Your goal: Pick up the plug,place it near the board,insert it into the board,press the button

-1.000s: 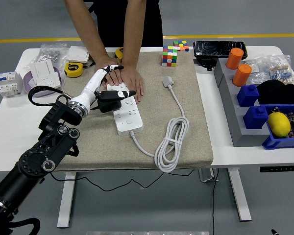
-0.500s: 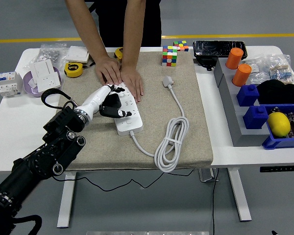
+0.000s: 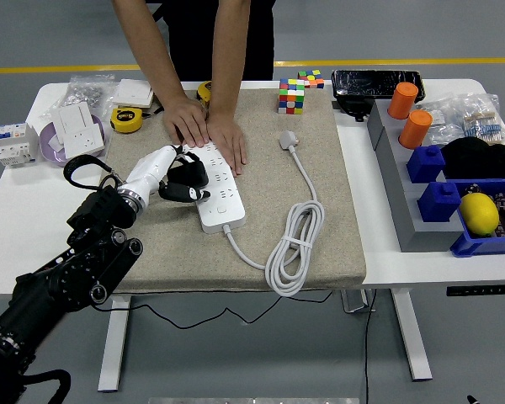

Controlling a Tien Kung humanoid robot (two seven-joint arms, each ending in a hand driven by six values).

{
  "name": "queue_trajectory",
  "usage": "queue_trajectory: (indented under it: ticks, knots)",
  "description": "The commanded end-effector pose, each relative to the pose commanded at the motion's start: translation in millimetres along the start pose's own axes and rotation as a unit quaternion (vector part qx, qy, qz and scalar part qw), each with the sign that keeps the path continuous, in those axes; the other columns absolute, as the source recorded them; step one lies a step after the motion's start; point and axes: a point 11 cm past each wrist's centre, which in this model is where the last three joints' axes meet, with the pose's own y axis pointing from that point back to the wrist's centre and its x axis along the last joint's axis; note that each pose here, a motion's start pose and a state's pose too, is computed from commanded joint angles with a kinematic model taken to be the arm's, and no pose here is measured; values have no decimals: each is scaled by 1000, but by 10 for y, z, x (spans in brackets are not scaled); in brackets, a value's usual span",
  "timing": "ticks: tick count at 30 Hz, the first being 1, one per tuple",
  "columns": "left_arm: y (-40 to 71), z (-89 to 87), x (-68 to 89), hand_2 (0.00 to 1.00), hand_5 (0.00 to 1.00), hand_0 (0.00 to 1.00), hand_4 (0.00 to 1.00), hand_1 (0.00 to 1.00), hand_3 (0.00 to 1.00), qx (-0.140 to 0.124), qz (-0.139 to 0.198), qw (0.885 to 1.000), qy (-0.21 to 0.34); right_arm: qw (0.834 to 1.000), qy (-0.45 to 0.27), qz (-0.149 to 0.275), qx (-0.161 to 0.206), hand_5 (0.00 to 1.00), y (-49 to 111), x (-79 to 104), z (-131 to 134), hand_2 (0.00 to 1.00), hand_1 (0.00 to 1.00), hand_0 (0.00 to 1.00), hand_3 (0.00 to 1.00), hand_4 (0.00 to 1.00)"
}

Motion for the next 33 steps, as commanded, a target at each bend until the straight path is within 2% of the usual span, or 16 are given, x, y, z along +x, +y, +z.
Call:
queue_trajectory:
  ticks: [5,6,11,12,17,18,23,24,27,33]
  knots:
    - [2,-17,9,534,192,741,968,685,566,1,8,1000,-16,1000,1,0,0,998,0,-1,1,765,780,882,787,998]
    - [2,-21,11,511,179,626,788,608,535,2,9,1000,-19,1000,1,0,0,998,0,0,1,766,780,882,787,998]
    - [1,-41,30,511,179,626,788,608,535,6,20,999,-26,1000,0,0,0,998,0,4,-1,766,780,882,787,998]
    - [0,-44,35,489,162,577,633,548,512,7,22,999,-27,1000,0,0,0,998,0,4,-1,766,779,881,786,998]
    - [-9,-46,59,489,162,577,633,548,512,8,28,999,-29,1000,-1,1,1,998,0,6,-13,766,779,881,786,998]
    - [-10,-46,63,431,155,552,588,519,473,8,29,999,-29,1000,-1,1,1,998,0,7,-15,766,779,880,786,998]
    - [-11,-48,69,431,155,552,588,519,473,9,32,999,-27,1000,-2,1,1,998,0,6,-15,766,779,880,786,998]
    - [-10,-51,67,411,147,545,559,515,421,10,31,999,-23,1000,-2,1,1,998,0,5,-13,766,778,880,785,998]
    - [1,-50,77,411,147,545,559,515,421,13,31,999,-4,1000,-2,0,1,998,0,2,-8,766,778,880,785,998]
    - [-2,-25,162,422,130,549,545,519,415,11,32,999,-6,1000,-3,0,1,998,0,-1,-4,766,779,878,786,998]
